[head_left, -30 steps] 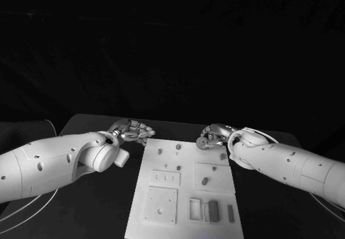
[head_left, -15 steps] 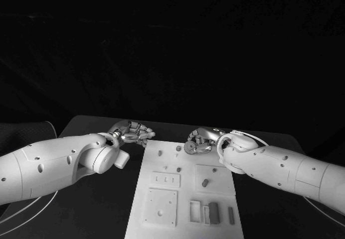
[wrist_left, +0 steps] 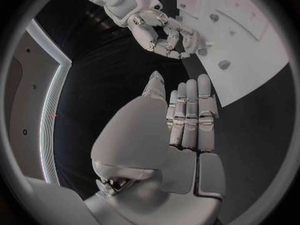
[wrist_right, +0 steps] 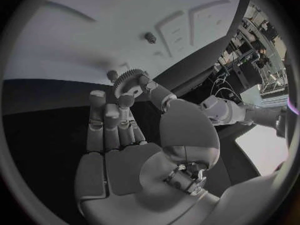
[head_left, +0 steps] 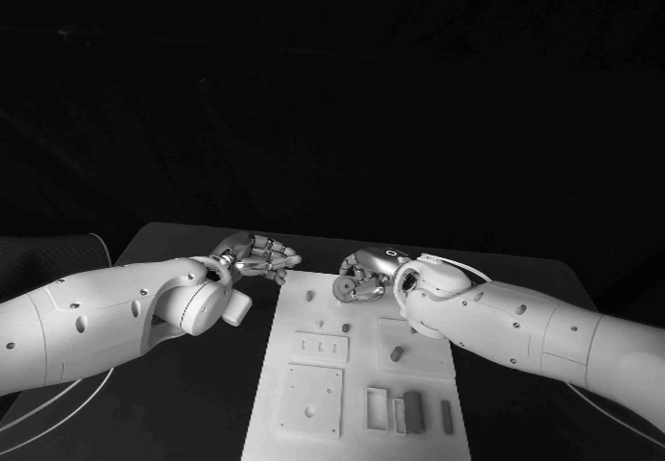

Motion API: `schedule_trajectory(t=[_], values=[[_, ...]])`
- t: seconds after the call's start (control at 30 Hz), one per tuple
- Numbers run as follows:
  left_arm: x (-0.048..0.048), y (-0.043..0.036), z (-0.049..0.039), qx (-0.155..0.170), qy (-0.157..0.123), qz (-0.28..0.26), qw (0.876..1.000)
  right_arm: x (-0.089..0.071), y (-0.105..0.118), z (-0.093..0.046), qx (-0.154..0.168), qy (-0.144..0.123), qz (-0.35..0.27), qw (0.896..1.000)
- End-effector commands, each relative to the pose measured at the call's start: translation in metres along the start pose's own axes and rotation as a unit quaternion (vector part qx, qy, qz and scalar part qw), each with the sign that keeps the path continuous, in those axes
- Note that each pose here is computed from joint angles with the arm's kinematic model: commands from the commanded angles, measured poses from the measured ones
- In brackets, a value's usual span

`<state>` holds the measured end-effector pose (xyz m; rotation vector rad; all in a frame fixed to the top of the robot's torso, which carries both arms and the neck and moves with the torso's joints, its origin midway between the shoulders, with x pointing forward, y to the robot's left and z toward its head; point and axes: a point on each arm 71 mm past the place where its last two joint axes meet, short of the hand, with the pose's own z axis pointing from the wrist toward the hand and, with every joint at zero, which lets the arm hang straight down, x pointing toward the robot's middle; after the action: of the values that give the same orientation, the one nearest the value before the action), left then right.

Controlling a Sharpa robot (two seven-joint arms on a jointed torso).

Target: Assemble the parts on the task board

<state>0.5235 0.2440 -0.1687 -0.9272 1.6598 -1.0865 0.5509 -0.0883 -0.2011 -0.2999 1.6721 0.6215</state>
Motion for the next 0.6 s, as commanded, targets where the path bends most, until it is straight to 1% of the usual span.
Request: schedule_trajectory(t=[0.03,0.2,0.6], values=[[0.0021,-0.0025,0.0005,0.008,0.003,0.0,1.0,0.0006,0.004,0.0021,-0.002,-0.005,-0.027,1.0],[0.0017,-0.0025,0.0001,0.009,0.002,0.0,1.0,0.0023,0.0091,0.0053,0.0,-0.007,-0.034,0.999],[0.0023,-0.0026,-0.0002,0.009,0.003,0.0,1.0,0.0089,0.0127,0.0068,-0.002,0.004,-0.041,0.999]])
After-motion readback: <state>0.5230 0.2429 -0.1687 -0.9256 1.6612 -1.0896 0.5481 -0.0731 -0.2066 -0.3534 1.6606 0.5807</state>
